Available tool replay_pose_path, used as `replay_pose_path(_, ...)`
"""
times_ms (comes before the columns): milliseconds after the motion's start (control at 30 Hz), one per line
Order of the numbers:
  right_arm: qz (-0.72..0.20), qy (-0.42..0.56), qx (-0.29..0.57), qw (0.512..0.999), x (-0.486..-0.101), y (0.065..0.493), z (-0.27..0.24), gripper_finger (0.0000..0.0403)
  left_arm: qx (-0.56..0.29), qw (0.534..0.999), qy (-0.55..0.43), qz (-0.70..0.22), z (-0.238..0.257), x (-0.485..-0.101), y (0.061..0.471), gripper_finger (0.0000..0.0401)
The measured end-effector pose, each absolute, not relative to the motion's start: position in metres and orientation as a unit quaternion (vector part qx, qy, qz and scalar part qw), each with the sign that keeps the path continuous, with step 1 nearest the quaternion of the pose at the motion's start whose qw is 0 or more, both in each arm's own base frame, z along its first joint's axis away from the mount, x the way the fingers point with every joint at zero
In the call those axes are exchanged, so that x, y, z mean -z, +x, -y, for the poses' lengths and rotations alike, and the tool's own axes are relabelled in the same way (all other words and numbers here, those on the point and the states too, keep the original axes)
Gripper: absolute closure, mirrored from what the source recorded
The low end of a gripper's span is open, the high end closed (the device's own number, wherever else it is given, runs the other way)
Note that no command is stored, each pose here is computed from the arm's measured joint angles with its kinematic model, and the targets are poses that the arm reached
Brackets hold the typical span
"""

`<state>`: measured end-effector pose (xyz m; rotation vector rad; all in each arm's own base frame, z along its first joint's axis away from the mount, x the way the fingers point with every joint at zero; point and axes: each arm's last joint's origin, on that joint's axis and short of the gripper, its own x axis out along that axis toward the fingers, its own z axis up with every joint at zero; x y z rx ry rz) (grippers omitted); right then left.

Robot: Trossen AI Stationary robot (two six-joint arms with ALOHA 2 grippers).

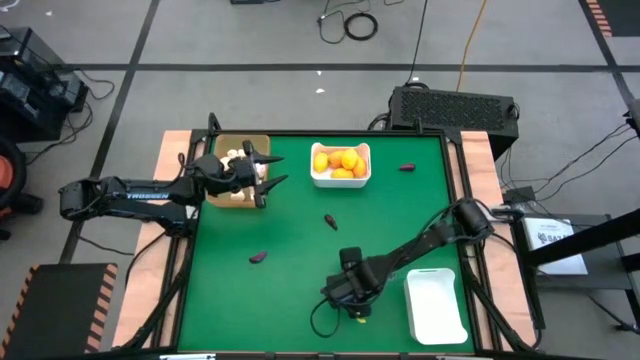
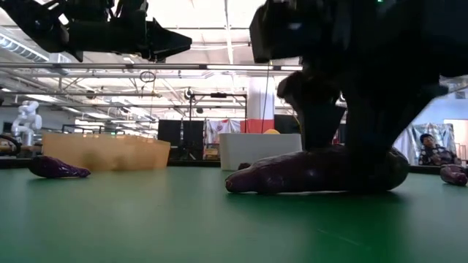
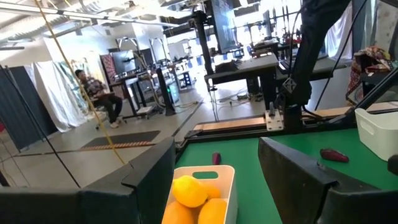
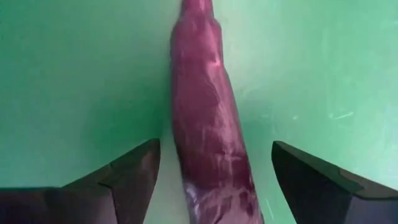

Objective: Sort produce into baskets
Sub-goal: Put the eggplant into the bottom white bin

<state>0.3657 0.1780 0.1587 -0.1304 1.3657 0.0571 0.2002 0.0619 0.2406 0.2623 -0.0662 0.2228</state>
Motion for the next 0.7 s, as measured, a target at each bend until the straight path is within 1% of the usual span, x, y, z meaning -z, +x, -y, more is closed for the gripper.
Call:
replay_pose_path(133,-0.643,-0.055,-0.034,0.763,-0.15,0.366,-0.179,0.0113,-0.111,0.985,0.13,0.033,-0.062,-0.241,0.2,0.0162)
replay_pose_path(267,-0.65,-0.043,-0.048,0.757,-0.15,0.366,-0.18,0.0136,-0.111,0.985,0.13,0.033,-0.062,-0.241,0.2,0.0162)
replay_pose_path(367,-0.651,-0.04,-0.052,0.756,-0.156,0.363,-0.18,0.0164,-0.111,0.985,0.13,0.033,-0.062,-0.241,0.2,0.0162)
replay_pose_path(700,-0.643,-0.024,-0.042,0.764,-0.182,0.356,-0.174,0.0277,-0.111,0.984,0.132,0.033,-0.062,-0.241,0.2,0.0162)
